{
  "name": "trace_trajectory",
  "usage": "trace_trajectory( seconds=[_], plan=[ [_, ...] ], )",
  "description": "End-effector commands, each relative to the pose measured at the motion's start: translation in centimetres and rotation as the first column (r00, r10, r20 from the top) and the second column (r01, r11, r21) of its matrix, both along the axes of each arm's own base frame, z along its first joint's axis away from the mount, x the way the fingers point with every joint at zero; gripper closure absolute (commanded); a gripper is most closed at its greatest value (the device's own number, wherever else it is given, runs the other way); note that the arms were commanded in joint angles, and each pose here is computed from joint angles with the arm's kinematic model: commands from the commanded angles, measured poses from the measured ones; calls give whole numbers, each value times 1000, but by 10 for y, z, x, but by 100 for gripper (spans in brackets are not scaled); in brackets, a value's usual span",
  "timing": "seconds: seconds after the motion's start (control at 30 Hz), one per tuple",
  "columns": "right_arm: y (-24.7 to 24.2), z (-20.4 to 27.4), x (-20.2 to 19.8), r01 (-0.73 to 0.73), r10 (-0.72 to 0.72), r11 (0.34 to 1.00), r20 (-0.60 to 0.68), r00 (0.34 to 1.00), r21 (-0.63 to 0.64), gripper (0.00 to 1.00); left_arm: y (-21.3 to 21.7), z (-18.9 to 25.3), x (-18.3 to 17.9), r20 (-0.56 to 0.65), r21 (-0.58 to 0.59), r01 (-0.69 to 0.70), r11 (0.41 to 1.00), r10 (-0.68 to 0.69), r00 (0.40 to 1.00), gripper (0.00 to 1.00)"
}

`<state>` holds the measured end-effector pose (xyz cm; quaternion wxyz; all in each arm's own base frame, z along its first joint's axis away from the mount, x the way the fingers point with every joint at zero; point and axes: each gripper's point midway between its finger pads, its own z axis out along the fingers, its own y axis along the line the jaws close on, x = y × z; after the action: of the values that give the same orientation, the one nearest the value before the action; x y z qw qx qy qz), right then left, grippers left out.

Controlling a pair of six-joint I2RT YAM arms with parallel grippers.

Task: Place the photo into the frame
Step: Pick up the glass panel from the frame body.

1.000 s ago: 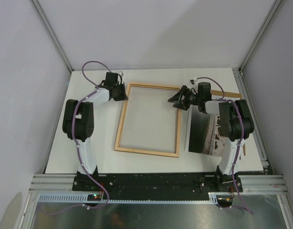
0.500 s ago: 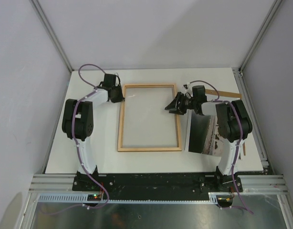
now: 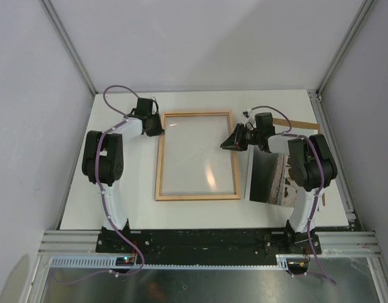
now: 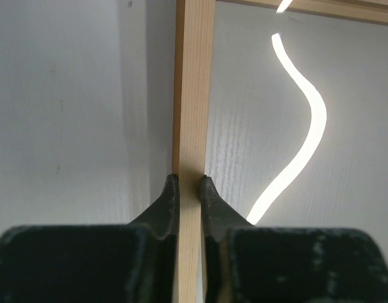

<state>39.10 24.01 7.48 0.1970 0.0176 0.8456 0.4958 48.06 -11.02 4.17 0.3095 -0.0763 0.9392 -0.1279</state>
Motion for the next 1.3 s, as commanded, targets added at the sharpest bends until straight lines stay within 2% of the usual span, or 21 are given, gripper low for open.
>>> trace_trajectory(
  seconds=[0.0, 0.07, 0.17, 0.27, 0.4, 0.6, 0.87, 1.13, 1.27],
  plan=[
    [7, 24, -4, -29, 27, 999, 46, 999, 33, 79, 3, 11, 16, 40, -20, -2, 1000, 3, 999, 81],
    [7, 26, -3, -20, 18, 999, 49, 999, 34, 83, 4, 12, 16, 36, -19, -2, 1000, 3, 999, 65],
    [7, 31, -1, -12, 10, 999, 58, 998, 37, 87, 6, 19, 16, 39, -13, -11, 1000, 12, 999, 49],
    [8, 39, 0, -9, 6, 999, 77, 997, 44, 89, 14, 28, 13, 43, 4, -45, 999, 45, 998, 44],
    [9, 55, 1, -2, -5, 998, 106, 994, 63, 90, 27, 27, 6, 18, 32, -99, 995, 98, 995, 52],
    [13, 83, 4, 9, -24, 995, 146, 989, 99, 91, 29, 8, -4, -33, 43, -99, 994, 101, 994, 69],
    [10, 118, 1, 18, -36, 996, 207, 978, 88, 93, 37, -16, -5, -90, 91, -133, 987, 141, 986, 97],
    [14, 136, -2, -6, -12, 997, 253, 967, 71, 99, 45, -11, -1, -73, 123, -160, 979, 170, 983, 100],
    [16, 118, 0, -8, 2, 1000, 233, 972, 28, 88, 37, -7, 1, -68, 102, -125, 987, 133, 989, 100]
  ],
)
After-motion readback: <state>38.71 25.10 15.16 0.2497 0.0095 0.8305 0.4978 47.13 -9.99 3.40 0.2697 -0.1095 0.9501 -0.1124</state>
